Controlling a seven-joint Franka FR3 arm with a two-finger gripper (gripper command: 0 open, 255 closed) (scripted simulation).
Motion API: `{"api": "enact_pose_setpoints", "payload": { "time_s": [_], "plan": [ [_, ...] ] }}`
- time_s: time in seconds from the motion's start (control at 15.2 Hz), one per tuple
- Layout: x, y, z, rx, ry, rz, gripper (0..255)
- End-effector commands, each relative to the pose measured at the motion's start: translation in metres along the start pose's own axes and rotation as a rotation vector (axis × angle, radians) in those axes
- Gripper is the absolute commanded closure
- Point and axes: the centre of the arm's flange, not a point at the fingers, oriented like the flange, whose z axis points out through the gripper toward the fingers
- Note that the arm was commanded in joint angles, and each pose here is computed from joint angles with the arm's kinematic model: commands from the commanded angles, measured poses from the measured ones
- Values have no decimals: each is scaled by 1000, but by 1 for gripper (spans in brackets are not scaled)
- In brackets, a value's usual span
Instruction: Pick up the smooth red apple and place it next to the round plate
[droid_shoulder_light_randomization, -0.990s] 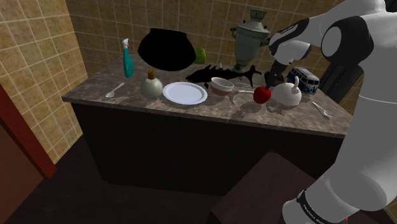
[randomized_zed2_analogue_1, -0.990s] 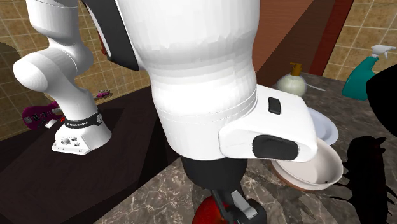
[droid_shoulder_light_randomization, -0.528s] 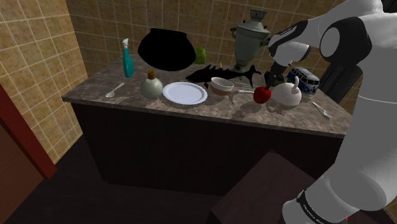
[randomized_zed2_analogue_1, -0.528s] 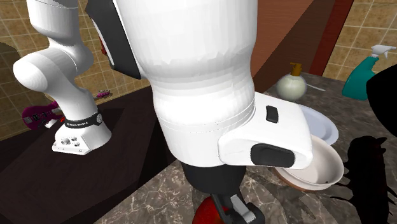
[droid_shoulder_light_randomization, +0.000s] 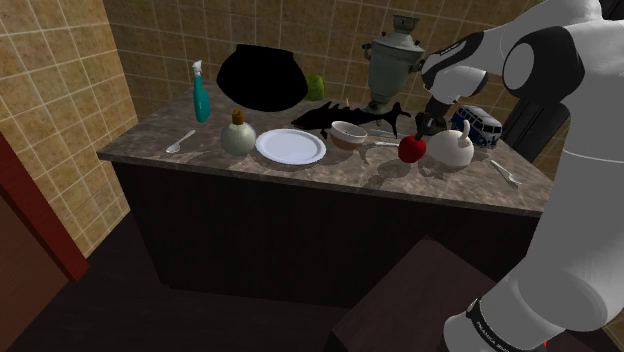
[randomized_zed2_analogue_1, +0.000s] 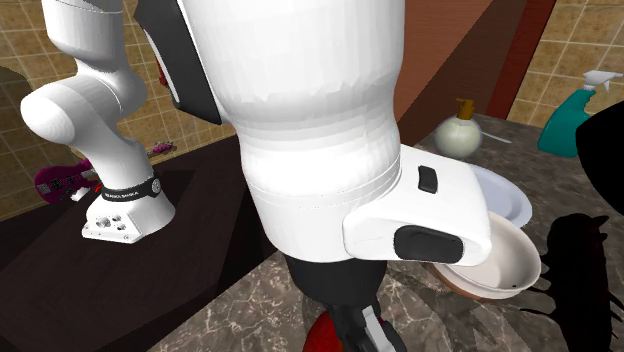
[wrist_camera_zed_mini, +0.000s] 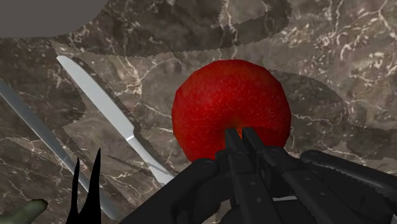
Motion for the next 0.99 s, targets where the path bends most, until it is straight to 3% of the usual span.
{"api": "enact_pose_setpoints", "payload": {
  "time_s": [0.0,0.2,0.92],
  "plan": [
    [0,0,0,0,0,0,255],
    [0,0,0,0,0,0,255],
    [8,3,-57,0,0,0,255]
  ]
}}
